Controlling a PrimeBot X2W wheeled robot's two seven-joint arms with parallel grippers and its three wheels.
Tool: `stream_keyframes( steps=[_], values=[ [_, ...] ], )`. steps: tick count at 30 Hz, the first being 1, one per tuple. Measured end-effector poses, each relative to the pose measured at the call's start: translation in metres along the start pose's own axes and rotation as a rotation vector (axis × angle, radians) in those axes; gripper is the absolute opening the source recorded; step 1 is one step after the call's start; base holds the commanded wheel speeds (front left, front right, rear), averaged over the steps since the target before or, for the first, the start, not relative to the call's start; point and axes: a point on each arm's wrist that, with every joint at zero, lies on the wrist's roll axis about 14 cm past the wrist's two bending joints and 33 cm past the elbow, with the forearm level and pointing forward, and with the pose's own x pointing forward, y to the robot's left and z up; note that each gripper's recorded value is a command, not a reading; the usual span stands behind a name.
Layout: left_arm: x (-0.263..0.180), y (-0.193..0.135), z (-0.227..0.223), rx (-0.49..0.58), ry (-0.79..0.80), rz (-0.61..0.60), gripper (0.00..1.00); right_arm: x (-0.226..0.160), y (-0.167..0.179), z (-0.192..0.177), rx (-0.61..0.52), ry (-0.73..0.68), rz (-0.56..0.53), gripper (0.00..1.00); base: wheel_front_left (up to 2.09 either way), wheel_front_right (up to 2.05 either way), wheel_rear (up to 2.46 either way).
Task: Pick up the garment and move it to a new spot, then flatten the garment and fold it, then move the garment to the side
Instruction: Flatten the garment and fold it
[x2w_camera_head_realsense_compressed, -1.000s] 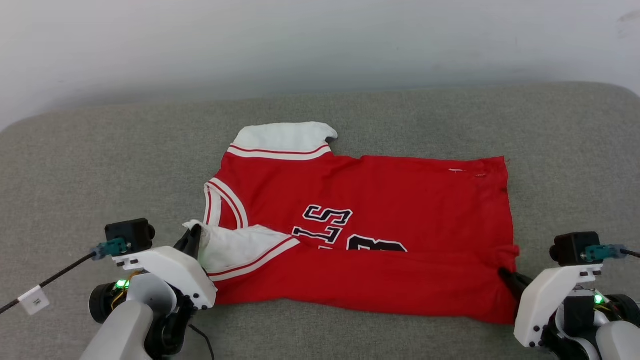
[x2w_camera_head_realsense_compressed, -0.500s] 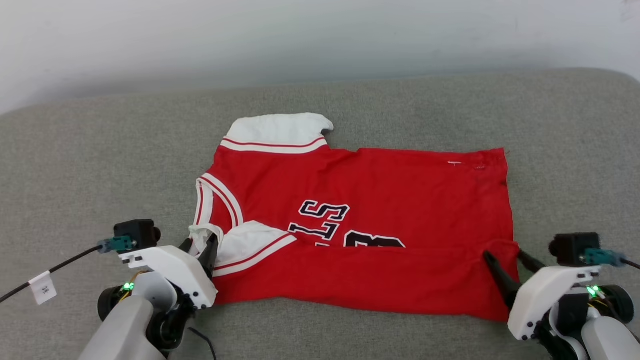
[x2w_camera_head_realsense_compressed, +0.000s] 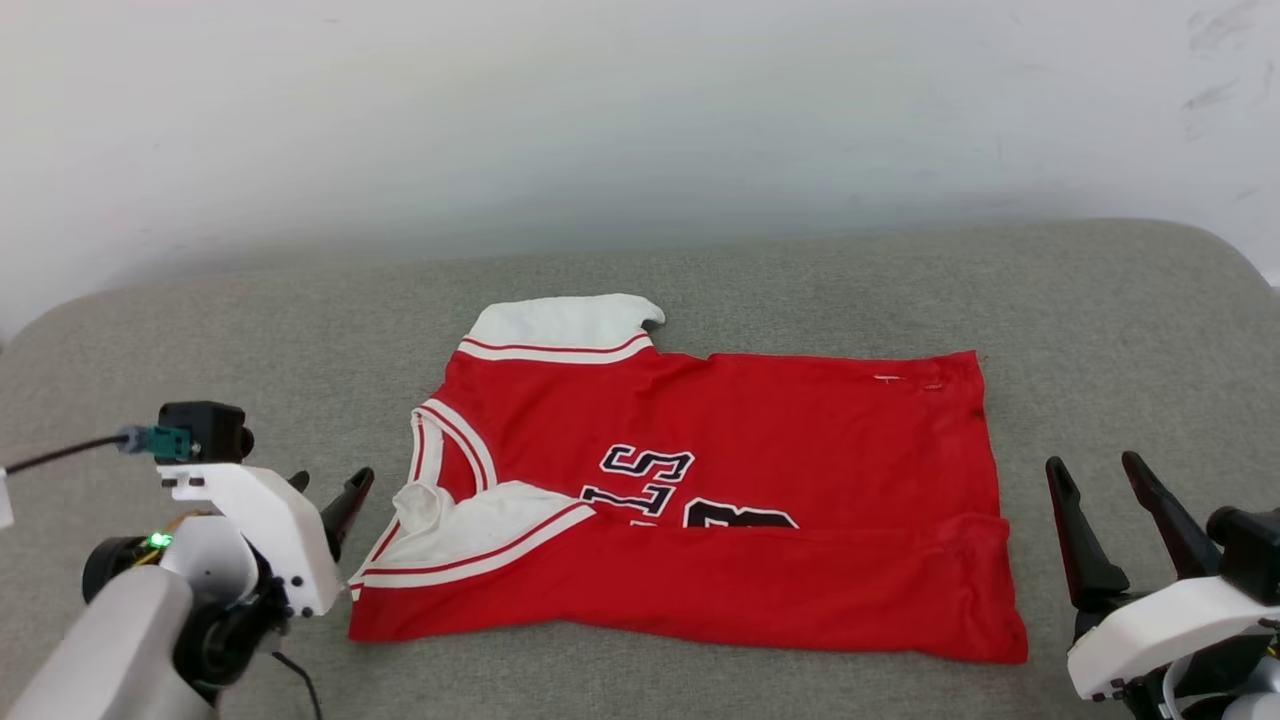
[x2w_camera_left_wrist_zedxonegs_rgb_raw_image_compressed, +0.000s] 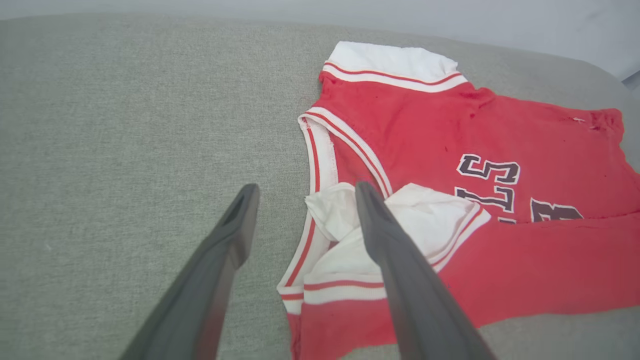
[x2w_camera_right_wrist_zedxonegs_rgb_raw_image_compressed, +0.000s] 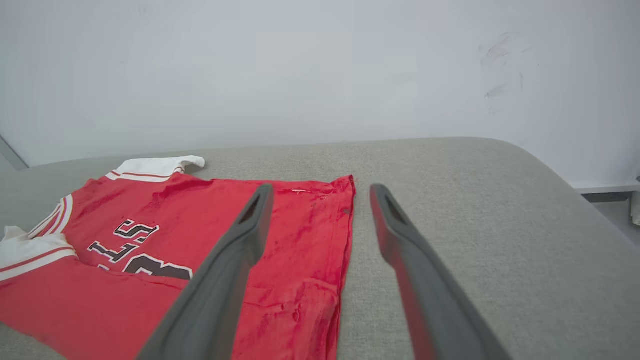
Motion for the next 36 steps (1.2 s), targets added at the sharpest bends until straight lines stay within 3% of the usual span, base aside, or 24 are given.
stream_keyframes(
  steps=[8, 19, 21, 22, 28, 36],
  values=[
    [0.0, 0.008, -0.035, 0.016, 0.333, -0.032, 1.0, -0.004, 0.007, 0.007, 0.004, 0.002, -0.019, 1.0, 0.0, 0.0, 0.0],
    [0.02, 0.005, -0.098, -0.1, 0.607, -0.038, 0.98, 0.003, -0.006, -0.007, 0.028, 0.046, -0.074, 1.0, 0.0, 0.0, 0.0],
    [0.023, 0.001, -0.101, -0.121, 0.617, -0.045, 0.29, 0.002, -0.011, -0.009, 0.032, 0.055, -0.089, 1.0, 0.0, 0.0, 0.0],
    [0.024, 0.0, -0.103, -0.129, 0.621, -0.048, 0.0, 0.001, -0.013, -0.009, 0.034, 0.058, -0.095, 1.0, 0.0, 0.0, 0.0],
    [0.026, -0.011, -0.099, -0.15, 0.543, -0.078, 0.0, 0.0, -0.026, -0.023, 0.098, 0.187, -0.107, 1.0, 0.0, 0.0, 0.0],
    [0.019, -0.015, -0.075, -0.088, 0.399, -0.078, 0.0, -0.018, -0.041, -0.071, 0.131, 0.652, -0.084, 1.0, 0.0, 0.0, 0.0]
  ],
)
